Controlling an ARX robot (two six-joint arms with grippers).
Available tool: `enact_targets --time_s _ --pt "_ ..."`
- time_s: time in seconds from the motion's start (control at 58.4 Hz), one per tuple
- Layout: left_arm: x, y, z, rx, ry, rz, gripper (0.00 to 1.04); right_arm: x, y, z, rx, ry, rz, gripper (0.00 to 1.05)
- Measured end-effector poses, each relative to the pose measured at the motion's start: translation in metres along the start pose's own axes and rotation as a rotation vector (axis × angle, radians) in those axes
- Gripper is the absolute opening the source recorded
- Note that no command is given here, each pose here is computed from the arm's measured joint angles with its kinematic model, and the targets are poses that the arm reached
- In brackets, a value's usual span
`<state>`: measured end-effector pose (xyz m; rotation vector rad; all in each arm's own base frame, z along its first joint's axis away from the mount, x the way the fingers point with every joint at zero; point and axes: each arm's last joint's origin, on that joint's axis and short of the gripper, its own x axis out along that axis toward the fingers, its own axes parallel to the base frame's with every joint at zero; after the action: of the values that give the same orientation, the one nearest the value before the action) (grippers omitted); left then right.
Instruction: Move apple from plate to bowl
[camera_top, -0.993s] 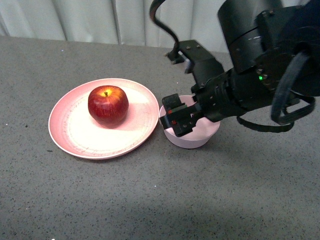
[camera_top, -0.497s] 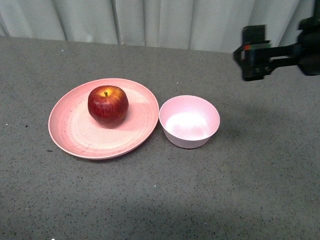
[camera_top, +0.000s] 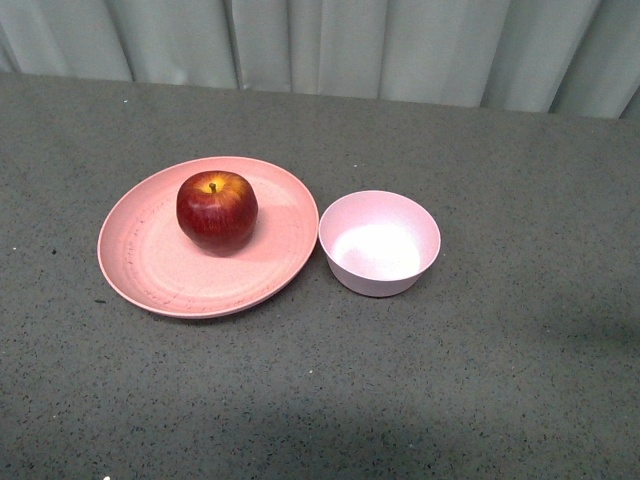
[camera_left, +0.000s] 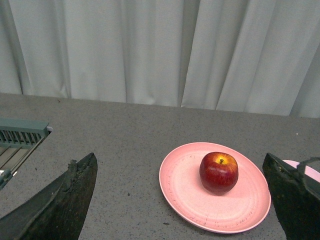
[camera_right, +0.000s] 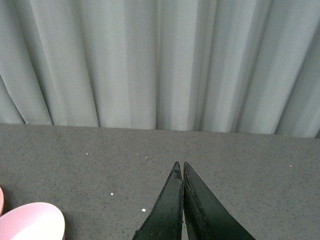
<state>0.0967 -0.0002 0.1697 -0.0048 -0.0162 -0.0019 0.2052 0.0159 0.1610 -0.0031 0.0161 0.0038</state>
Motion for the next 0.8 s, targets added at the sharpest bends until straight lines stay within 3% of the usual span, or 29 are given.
enact_targets --time_s 0.308,0.805 --pt "0.0 0.0 0.0 0.0 0.0 0.0 0.98 -0.032 -0.015 0.0 0.001 0.002 -0.006 0.01" --pt "0.0 0.0 0.0 0.0 0.0 0.0 0.98 -0.063 -0.015 0.001 0.001 -0.004 -0.003 0.01"
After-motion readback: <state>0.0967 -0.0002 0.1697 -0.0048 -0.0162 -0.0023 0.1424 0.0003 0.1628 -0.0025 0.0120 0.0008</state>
